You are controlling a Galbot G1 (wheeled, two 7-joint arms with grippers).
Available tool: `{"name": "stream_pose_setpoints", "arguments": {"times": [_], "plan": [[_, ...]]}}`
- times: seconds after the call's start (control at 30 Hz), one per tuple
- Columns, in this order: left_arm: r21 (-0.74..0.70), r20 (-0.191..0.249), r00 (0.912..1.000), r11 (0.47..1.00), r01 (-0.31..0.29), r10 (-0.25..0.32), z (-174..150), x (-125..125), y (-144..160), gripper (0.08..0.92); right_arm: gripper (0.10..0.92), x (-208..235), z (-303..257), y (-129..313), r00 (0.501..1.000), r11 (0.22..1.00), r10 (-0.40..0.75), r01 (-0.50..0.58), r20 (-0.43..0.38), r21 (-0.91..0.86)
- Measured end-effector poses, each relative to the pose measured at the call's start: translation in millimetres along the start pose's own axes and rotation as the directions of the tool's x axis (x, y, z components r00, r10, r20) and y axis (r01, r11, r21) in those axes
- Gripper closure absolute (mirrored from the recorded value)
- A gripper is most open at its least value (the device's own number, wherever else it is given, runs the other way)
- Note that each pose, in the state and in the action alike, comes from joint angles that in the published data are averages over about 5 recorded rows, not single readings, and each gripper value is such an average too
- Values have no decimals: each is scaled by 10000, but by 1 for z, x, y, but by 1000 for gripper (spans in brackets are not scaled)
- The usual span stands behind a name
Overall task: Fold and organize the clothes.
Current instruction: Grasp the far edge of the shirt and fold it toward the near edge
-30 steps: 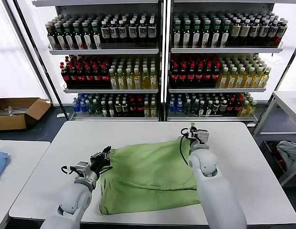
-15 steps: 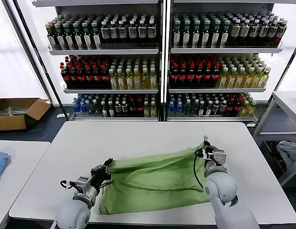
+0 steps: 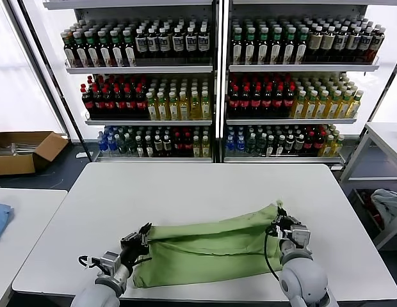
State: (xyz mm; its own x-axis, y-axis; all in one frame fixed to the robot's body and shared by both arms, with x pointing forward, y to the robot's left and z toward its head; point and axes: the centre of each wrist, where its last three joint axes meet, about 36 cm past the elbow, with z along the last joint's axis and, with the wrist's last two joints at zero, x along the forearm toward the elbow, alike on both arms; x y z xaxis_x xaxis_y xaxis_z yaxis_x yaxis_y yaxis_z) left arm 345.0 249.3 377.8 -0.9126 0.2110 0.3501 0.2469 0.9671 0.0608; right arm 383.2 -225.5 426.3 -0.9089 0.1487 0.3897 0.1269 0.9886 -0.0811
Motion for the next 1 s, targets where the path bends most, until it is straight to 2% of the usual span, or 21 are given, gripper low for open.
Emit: {"name": "stream_pose_setpoints", "arguments": {"times": [0.27, 0.67, 0.87, 1.0], "plan": [[-342, -277, 9996, 9994, -11, 2, 12, 8, -7, 909, 914, 3, 19, -2, 9991, 9996, 167, -159, -387, 230], [-772, -430, 9989, 9969, 128, -161, 17, 11, -13, 897, 893, 10, 41, 4, 9962, 9975, 298, -243, -820, 667], [-944, -406, 9989, 9953, 209, -248, 13, 18, -18, 749, 727, 17, 40, 1, 9966, 9963, 416, -360, -716, 781], [-1023, -192, 9989, 9940, 396, -418, 3, 23, -20, 637, 606, 27, 30, -5, 9985, 9967, 433, -409, -332, 707]]}}
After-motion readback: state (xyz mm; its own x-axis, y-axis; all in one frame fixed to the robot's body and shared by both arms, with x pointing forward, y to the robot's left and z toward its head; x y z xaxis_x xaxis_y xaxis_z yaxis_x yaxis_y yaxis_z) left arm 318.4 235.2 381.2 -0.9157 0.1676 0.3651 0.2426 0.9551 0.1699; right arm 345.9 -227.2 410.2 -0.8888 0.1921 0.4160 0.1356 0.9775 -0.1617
